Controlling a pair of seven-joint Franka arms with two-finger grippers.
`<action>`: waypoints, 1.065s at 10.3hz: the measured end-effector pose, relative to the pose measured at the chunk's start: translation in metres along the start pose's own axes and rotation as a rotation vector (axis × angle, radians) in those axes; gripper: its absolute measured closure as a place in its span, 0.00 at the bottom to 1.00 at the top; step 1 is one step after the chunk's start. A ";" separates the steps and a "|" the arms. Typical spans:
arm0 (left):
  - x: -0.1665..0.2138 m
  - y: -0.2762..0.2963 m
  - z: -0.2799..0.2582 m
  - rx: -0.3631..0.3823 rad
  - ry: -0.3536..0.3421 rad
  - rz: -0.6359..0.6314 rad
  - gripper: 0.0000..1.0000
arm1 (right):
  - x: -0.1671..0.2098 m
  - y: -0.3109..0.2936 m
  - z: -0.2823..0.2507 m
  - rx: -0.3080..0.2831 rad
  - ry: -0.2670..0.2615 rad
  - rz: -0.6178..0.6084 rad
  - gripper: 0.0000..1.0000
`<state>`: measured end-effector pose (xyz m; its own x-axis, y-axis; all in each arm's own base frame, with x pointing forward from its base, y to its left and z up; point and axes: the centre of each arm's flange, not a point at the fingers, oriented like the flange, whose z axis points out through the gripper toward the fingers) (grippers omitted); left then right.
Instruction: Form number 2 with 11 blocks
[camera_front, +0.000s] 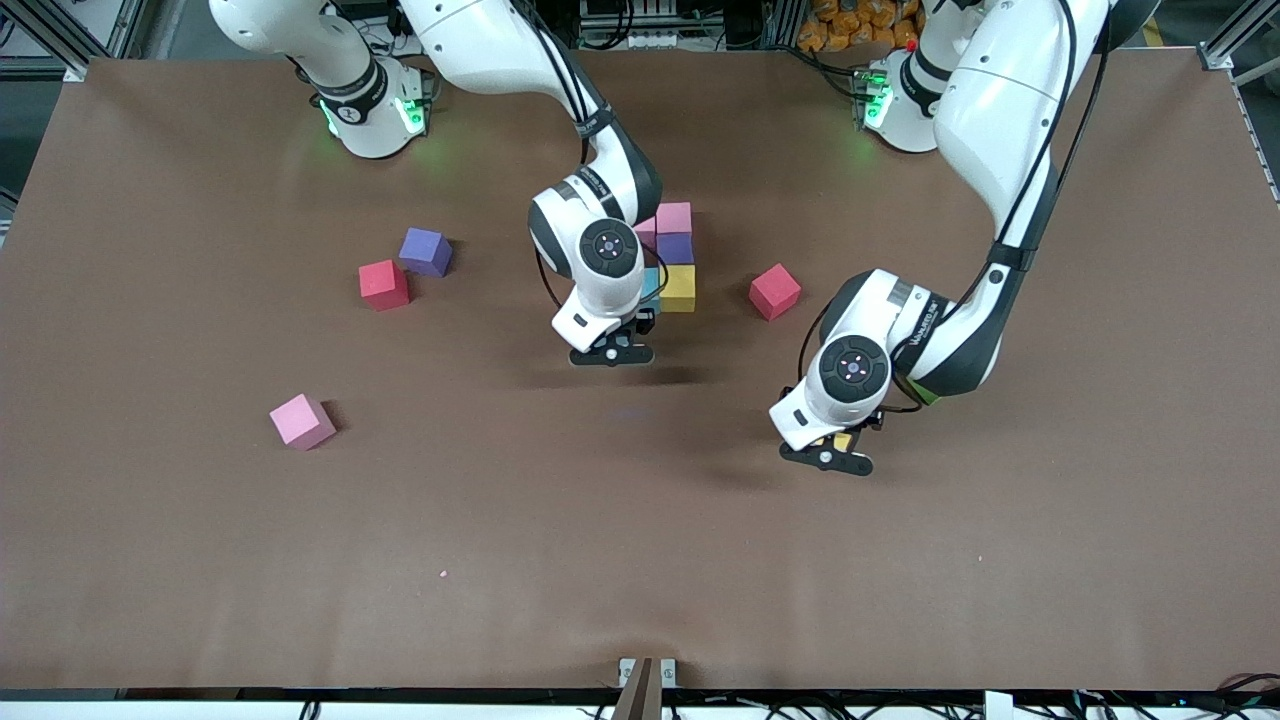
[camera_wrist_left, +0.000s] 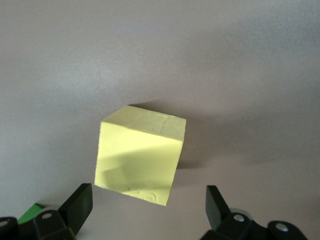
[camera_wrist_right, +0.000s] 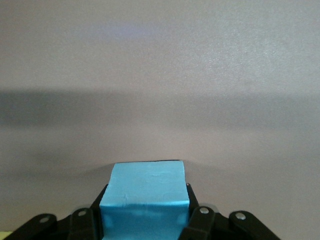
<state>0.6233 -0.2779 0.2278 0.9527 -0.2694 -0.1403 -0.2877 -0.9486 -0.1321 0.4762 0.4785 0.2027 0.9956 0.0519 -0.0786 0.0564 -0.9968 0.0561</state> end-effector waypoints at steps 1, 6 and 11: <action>0.000 0.000 0.001 0.001 0.000 0.029 0.00 | 0.000 0.000 0.000 0.000 0.000 -0.004 0.41; 0.003 -0.008 0.004 0.001 0.010 0.216 0.00 | 0.000 0.000 0.000 0.000 0.000 -0.021 0.41; 0.005 -0.006 0.014 -0.004 0.016 0.273 0.00 | 0.000 0.001 0.000 -0.001 0.000 -0.022 0.41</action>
<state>0.6289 -0.2715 0.2143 0.8416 -0.5176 -0.1546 -0.5335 -0.8413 -0.0876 0.4766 0.4771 0.2023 0.9941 0.0737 -0.0798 0.0782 -0.9954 0.0556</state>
